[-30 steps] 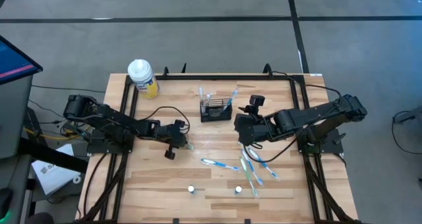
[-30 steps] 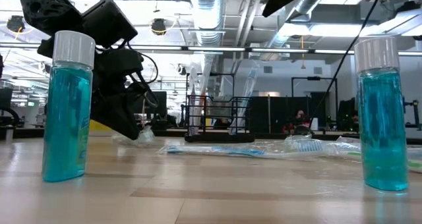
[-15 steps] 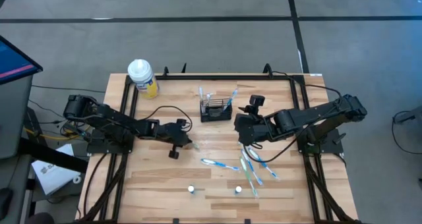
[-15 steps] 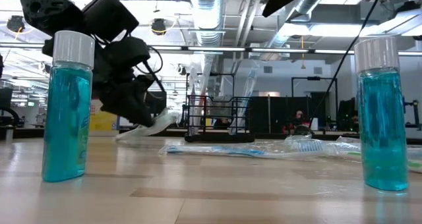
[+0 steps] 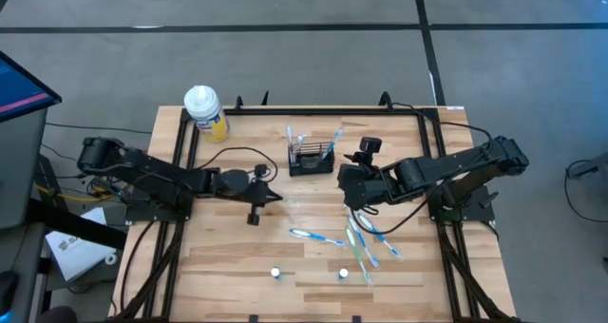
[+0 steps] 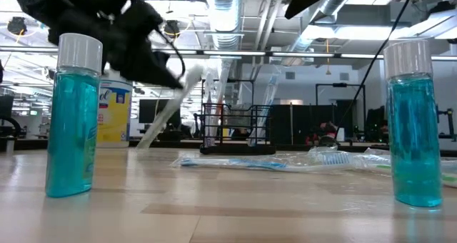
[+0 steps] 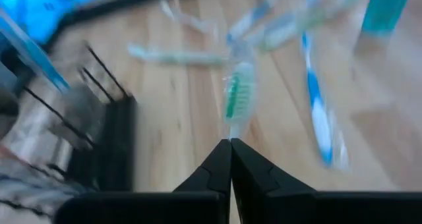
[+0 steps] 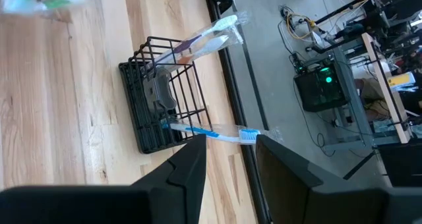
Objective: Pick & Place toothbrushing station
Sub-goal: Put the green toothbrush into the black mesh organizer
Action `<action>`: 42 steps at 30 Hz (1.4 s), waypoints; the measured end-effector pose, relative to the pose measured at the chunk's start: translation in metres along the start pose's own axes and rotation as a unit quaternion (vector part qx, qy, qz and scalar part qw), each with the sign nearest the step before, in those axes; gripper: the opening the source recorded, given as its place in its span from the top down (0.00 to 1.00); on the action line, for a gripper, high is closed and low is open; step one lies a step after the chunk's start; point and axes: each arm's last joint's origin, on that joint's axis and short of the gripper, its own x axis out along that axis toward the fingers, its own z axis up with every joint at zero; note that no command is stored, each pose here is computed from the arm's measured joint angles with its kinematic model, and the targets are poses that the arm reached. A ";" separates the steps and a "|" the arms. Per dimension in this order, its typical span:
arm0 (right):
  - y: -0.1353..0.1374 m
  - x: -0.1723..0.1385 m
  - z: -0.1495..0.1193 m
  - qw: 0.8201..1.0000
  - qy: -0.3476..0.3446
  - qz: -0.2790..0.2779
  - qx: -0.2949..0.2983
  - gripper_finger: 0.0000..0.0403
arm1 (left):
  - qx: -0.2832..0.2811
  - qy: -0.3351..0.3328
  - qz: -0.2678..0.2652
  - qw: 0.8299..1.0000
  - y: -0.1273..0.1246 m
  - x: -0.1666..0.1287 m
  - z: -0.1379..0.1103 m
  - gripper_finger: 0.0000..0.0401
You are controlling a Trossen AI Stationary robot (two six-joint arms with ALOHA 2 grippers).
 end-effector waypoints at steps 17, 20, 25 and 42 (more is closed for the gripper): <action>0.000 0.000 0.000 1.000 0.000 -0.001 0.000 0.70 | -0.035 -0.165 0.108 0.980 0.022 -0.027 0.039 1.00; 0.000 0.000 0.000 1.000 0.000 -0.001 0.000 0.70 | -0.043 -0.183 0.127 0.974 0.029 -0.028 0.041 1.00; 0.000 0.000 0.000 1.000 0.000 -0.001 0.001 0.70 | -0.060 -0.214 0.150 0.963 0.039 -0.031 0.045 1.00; -0.003 0.003 0.000 1.000 0.004 -0.005 0.010 0.70 | -0.105 -0.285 0.194 0.933 0.062 -0.030 0.047 1.00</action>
